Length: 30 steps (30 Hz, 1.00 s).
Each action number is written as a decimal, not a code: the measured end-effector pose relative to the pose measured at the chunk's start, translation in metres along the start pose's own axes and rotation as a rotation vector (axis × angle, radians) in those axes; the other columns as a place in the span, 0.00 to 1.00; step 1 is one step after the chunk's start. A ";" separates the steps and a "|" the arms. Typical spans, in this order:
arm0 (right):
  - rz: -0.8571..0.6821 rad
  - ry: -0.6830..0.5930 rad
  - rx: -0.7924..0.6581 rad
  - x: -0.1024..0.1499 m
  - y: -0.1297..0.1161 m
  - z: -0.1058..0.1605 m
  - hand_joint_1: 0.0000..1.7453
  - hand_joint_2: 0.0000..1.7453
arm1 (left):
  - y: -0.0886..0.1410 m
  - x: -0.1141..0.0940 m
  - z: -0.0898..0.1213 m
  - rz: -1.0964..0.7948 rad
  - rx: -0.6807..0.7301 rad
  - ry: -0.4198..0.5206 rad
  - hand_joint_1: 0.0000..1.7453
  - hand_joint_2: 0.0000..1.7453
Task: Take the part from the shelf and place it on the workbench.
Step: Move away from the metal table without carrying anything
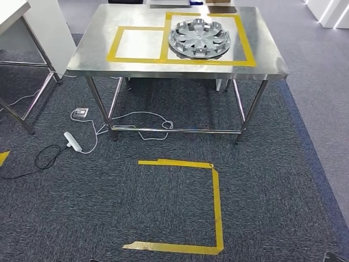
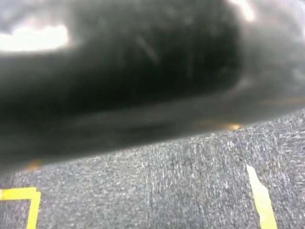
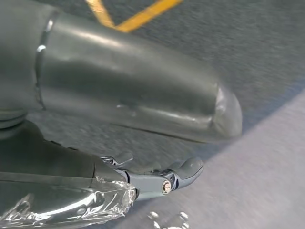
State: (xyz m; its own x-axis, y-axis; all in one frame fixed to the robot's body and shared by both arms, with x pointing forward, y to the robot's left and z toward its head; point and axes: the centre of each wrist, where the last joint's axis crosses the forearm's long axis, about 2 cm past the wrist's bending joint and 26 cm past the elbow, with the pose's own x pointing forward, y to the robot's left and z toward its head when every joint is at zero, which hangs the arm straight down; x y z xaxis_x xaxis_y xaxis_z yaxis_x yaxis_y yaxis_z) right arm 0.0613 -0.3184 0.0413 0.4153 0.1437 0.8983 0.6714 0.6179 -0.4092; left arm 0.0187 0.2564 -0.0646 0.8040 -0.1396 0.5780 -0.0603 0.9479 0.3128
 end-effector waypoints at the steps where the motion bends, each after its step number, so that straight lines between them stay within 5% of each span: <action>1: 0.013 0.027 0.013 -0.003 0.001 0.001 0.00 0.00 | 0.000 0.000 0.000 -0.002 -0.002 -0.001 0.00 0.00; 14: 0.233 0.655 0.316 -0.050 -0.002 0.057 0.00 0.00 | 0.002 -0.004 0.003 0.033 0.033 0.048 0.00 0.00; 22: 0.290 0.651 0.480 -0.057 0.006 0.063 0.00 0.00 | 0.003 0.001 -0.001 0.034 0.045 0.029 0.00 0.00; 30: 0.345 0.509 0.615 -0.066 0.020 0.050 0.00 0.00 | 0.003 0.005 -0.007 0.030 0.043 -0.014 0.00 0.00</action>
State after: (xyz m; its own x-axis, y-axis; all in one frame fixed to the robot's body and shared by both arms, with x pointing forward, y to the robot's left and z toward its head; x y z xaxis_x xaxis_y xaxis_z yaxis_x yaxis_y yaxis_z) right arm 0.0163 -0.2764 -0.0187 0.8571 0.1274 0.4991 0.0674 0.9329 -0.3539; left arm 0.0270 0.2602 -0.0664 0.7930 -0.1153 0.5982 -0.1100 0.9387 0.3267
